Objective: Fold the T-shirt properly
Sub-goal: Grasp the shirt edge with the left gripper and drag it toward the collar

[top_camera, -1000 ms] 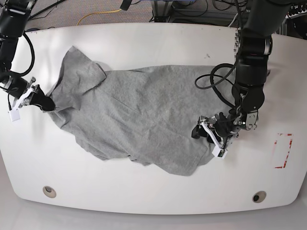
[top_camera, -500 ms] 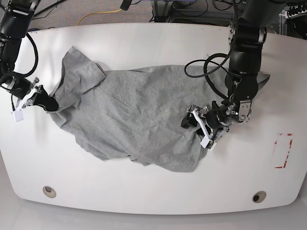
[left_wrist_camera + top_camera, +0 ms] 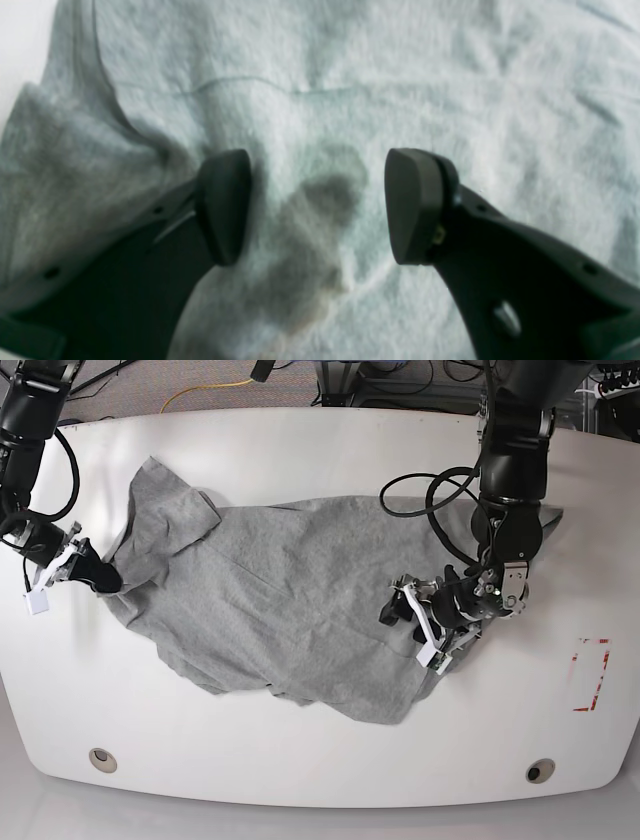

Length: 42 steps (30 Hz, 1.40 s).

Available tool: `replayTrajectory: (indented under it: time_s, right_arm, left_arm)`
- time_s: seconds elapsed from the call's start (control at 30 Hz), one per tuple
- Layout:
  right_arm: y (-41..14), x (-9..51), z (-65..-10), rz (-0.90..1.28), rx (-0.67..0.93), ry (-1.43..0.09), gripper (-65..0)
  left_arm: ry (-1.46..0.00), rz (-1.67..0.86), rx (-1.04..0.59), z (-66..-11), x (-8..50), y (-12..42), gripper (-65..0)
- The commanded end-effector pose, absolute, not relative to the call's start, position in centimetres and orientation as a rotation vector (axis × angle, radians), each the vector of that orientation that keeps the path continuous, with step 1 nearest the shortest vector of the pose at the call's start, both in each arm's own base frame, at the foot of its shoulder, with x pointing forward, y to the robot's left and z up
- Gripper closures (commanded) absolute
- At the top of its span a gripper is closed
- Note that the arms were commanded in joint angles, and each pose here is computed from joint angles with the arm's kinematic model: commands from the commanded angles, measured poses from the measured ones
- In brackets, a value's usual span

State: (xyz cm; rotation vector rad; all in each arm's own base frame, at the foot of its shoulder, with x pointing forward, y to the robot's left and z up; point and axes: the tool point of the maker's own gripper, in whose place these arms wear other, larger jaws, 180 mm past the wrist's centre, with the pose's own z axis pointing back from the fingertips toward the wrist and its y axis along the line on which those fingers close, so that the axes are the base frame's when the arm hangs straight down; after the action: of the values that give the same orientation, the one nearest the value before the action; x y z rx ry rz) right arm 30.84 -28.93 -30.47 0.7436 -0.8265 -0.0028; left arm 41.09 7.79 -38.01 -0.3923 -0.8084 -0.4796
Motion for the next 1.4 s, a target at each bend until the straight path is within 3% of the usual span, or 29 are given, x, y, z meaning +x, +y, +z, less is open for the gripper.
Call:
replayTrajectory:
  time_s: [0.0,0.3,0.7,0.77,0.93,1.37]
  right_arm:
    - [-29.7,31.8,-28.2,0.021,0.736,-0.895,0.0]
    - [-29.7,31.8,-28.2,0.021,0.736,-0.895,0.0]
    - [-29.1,31.9,-28.5,0.012,0.756,-0.899,0.0]
    - [-29.1,31.9,-28.5,0.012,0.758,-0.899,0.0]
    - [-29.0,31.8,-28.6,0.010,0.761,-0.898,0.0]
    - [-29.1,31.9,-28.5,0.012,0.758,-0.899,0.0]
  left_arm:
    - [-0.879,-0.492,-0.403,-35.7,42.5,7.5,-39.3]
    - [-0.912,-0.447,-0.281,-35.5,43.8,10.6,-39.4]
    - [-0.872,-0.442,-0.273,-36.8,43.7,11.2,-38.8]
    - [-0.869,-0.443,-0.270,-37.0,43.6,11.2,-32.5]
    - [-0.882,-0.436,-0.272,-36.9,43.8,11.3,-0.1]
    - [-0.954,-0.490,-0.229,-32.5,44.2,11.1,0.0]
